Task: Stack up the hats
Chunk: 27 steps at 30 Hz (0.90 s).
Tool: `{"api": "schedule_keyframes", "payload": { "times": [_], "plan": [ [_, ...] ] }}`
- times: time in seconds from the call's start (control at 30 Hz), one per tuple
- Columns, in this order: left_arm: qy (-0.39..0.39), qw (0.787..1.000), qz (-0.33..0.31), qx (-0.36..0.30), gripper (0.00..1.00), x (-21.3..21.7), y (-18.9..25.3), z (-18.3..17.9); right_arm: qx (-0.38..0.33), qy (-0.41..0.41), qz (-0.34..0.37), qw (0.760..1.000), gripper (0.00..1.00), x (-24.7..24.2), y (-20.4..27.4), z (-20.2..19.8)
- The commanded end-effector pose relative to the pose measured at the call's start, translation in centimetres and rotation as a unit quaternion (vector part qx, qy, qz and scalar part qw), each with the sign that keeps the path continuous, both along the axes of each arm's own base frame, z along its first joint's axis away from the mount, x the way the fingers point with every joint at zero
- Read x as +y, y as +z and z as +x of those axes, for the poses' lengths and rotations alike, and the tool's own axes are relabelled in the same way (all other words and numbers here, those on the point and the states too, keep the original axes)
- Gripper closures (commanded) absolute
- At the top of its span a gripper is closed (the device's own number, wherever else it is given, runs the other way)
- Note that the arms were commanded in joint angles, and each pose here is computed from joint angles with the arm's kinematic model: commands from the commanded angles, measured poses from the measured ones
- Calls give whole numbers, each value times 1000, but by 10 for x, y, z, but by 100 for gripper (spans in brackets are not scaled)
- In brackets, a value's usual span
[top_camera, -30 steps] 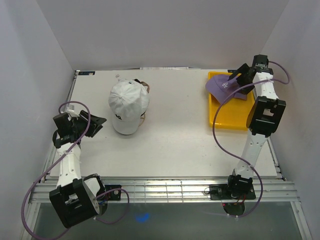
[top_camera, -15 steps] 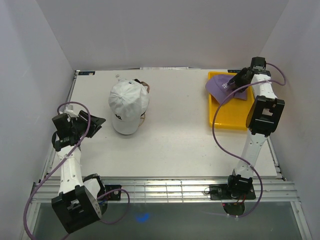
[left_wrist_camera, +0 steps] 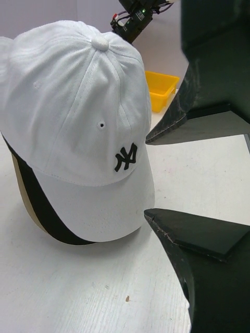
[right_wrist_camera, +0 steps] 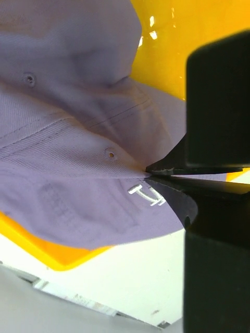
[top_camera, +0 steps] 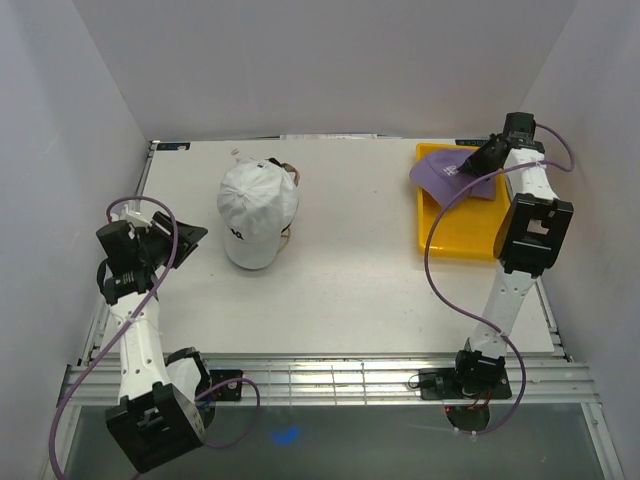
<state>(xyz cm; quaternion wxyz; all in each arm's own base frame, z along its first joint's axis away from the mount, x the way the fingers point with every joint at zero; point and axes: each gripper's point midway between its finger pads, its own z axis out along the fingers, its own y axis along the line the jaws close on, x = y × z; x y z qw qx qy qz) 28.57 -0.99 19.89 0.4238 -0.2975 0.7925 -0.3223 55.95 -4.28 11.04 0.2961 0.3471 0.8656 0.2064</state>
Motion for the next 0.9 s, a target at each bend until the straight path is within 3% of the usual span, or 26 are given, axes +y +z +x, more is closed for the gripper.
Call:
{"api": "schedule_keyframes", "payload": {
  "times": [0.0,0.33,0.67,0.77,0.8,0.87],
  "plan": [
    [-11,999,25,-44,37,-1,32,2,-111,0,1,994,92,5,103,3],
    [-68,988,21,-139,34,-15,108,17,-188,19,16,982,92,41,193,-32],
    [-172,947,6,-272,32,-65,209,13,-253,75,37,964,92,114,264,-83],
    [-191,929,-26,-316,30,-102,229,9,-271,82,48,958,92,130,285,-92],
    [-230,919,-45,-318,30,-135,232,1,-269,93,53,957,92,143,288,-96],
    [-233,919,-52,-313,30,-160,234,12,-288,105,59,950,92,154,313,-103]
  ]
}}
